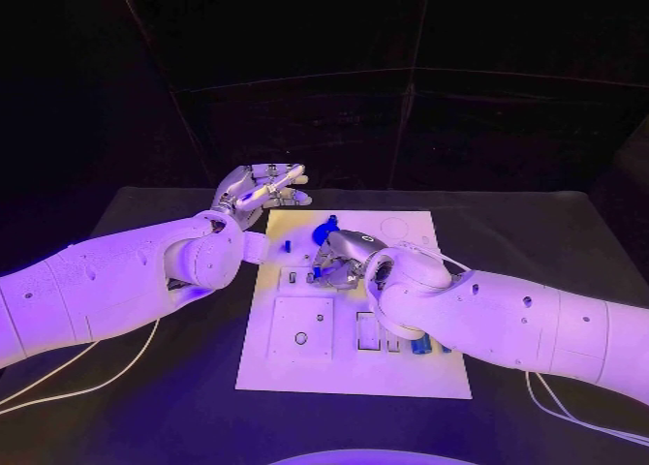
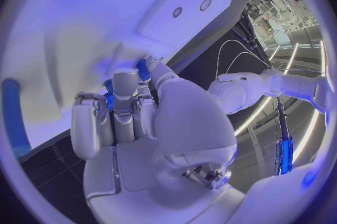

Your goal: Assemble the parts on the task board

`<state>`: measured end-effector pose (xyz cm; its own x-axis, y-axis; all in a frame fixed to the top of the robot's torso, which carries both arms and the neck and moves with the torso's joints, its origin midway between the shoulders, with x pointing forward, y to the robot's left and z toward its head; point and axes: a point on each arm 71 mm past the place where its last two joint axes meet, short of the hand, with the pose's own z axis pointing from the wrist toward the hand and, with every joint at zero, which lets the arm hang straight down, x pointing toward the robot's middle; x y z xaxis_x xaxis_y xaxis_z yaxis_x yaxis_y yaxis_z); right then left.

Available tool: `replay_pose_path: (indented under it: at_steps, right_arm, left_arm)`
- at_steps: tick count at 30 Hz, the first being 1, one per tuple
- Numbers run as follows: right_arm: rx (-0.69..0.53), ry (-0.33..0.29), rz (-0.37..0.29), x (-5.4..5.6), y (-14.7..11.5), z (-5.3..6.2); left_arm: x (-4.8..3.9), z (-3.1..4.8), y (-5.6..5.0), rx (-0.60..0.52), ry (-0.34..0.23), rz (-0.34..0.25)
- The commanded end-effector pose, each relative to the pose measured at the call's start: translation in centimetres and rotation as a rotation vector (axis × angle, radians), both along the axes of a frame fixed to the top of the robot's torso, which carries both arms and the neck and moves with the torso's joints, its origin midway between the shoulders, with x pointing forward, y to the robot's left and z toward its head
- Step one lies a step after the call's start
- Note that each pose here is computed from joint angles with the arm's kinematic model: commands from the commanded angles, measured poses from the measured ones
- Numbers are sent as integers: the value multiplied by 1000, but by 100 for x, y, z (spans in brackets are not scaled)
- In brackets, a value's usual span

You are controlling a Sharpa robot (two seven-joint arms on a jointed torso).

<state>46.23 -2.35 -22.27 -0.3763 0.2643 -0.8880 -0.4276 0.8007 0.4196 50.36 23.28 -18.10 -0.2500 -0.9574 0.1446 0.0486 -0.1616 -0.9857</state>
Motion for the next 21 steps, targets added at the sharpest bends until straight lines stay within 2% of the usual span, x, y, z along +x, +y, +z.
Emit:
replay_pose_path:
  at_steps: [1,21]
  right_arm:
    - [-49,18,9,-16,-19,-58]
    - [-56,-6,-8,-12,-38,-48]
  left_arm:
    - [2,22,-7,-4,-14,-10]
    - [4,20,-2,-4,-13,-11]
